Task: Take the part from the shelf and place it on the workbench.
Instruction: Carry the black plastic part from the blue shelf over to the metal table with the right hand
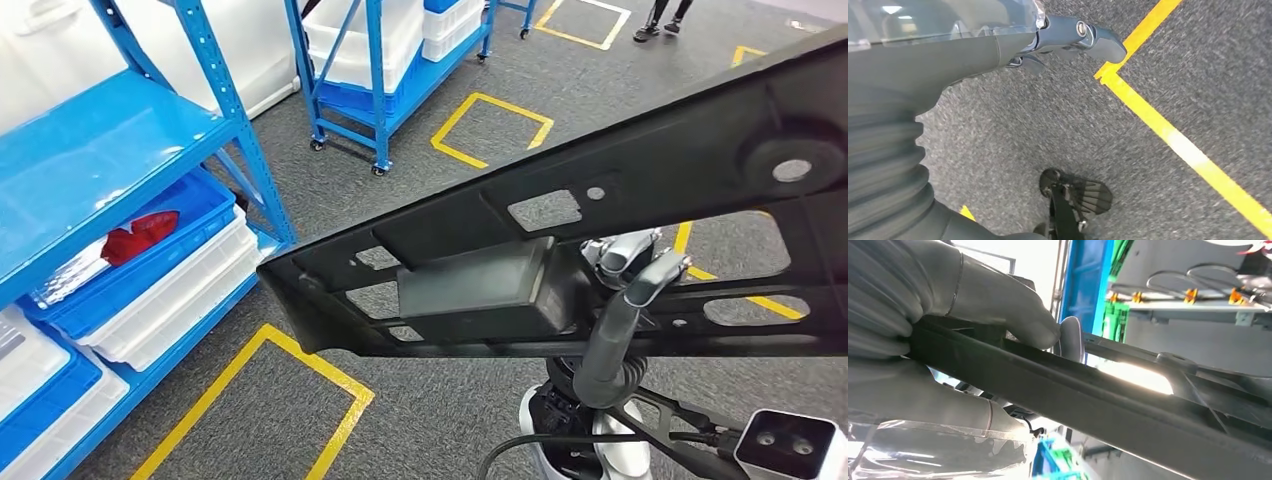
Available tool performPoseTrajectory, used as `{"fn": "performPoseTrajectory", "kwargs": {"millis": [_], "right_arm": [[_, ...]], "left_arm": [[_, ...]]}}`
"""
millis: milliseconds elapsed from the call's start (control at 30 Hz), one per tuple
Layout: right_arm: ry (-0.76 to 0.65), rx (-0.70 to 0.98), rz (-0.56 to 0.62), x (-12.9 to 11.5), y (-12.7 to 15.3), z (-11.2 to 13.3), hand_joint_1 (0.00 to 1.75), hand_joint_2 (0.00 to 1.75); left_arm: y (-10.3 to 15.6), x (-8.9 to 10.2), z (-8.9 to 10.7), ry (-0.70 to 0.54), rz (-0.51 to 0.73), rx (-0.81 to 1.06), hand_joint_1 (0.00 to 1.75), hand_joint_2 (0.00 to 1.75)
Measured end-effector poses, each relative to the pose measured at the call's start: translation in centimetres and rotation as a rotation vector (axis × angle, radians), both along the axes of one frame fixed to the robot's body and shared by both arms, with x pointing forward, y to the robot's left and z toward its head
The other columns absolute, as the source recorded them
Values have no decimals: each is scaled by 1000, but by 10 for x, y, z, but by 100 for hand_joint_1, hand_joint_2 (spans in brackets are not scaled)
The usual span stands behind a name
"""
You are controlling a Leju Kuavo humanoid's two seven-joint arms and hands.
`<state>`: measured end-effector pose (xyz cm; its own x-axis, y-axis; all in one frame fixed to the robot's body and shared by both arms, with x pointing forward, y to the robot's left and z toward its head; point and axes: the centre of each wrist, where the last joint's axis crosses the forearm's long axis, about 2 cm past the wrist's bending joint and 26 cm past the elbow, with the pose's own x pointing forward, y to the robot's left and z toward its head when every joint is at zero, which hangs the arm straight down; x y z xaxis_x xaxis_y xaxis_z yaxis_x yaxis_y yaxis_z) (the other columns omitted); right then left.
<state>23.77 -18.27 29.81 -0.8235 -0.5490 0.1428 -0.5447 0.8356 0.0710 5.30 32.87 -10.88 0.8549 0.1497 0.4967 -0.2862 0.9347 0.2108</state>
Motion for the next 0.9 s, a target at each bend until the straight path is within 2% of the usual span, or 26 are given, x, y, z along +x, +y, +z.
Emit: {"fn": "performPoseTrajectory", "kwargs": {"millis": [333,567,900], "right_arm": [[23,2,-43,-3,0,-3,175,175],[13,-11,-12,-6,0,-4,175,175],[-15,0,-18,0,0,5,175,175]], "left_arm": [[-8,6,0,19,-23,-35,0,175],[-15,1,-1,34,-26,-49,0,175],[-26,7,0,0,-21,-83,0,175]]}}
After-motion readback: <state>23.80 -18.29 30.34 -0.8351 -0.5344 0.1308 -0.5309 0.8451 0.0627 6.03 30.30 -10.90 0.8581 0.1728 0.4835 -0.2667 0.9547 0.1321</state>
